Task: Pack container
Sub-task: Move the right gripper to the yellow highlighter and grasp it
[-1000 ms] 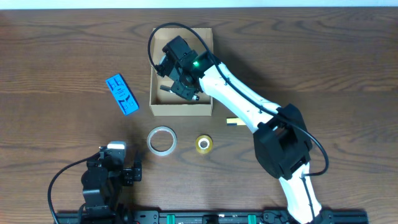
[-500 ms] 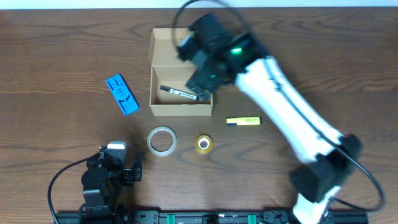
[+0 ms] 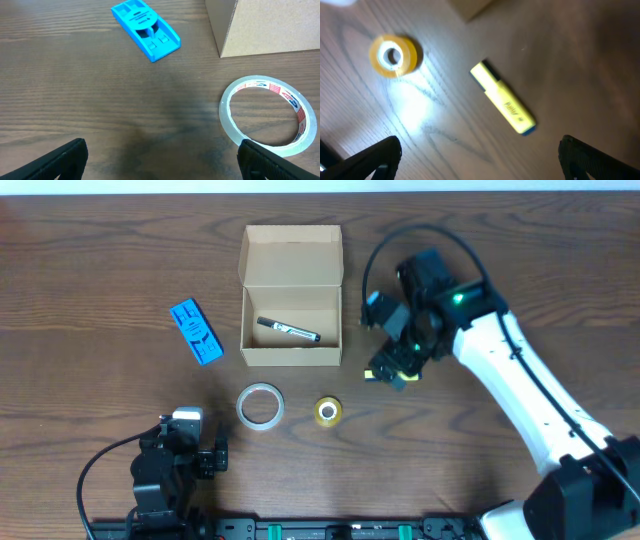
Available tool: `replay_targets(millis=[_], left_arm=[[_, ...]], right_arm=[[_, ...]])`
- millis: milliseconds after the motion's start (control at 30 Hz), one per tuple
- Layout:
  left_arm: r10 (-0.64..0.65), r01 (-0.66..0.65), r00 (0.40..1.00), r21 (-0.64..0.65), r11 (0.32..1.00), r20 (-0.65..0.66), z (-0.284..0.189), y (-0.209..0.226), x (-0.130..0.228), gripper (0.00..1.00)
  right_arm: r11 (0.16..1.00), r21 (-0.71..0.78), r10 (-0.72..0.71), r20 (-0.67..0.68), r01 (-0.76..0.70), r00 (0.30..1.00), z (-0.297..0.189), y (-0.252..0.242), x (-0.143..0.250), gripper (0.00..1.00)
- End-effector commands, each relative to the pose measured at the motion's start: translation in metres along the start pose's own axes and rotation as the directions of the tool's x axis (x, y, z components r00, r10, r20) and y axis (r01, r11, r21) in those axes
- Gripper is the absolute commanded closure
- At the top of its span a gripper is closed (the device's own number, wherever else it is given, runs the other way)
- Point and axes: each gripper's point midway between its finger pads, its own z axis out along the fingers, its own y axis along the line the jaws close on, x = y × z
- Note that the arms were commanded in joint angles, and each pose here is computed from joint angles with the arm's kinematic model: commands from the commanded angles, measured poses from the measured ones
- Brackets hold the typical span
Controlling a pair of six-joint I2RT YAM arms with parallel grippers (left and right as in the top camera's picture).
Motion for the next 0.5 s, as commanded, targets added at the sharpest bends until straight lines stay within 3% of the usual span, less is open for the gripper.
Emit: replay_targets(millis=[0, 467], left_arm=[[-0.010, 0.010, 1.000, -0.010, 1.000, -0.004, 0.001, 0.002, 0.002, 0.04], [-0.010, 0.010, 1.000, -0.010, 1.000, -0.004, 0.001, 0.002, 0.002, 0.05]], right_arm=[[0.999, -0.037, 0.007, -0.015, -0.007, 1.000, 0.020, 0.007, 0.016, 0.01], [0.996, 0.083, 0.022, 0.007, -0.022, 1.000, 0.074, -0.013, 0.037, 0.01]])
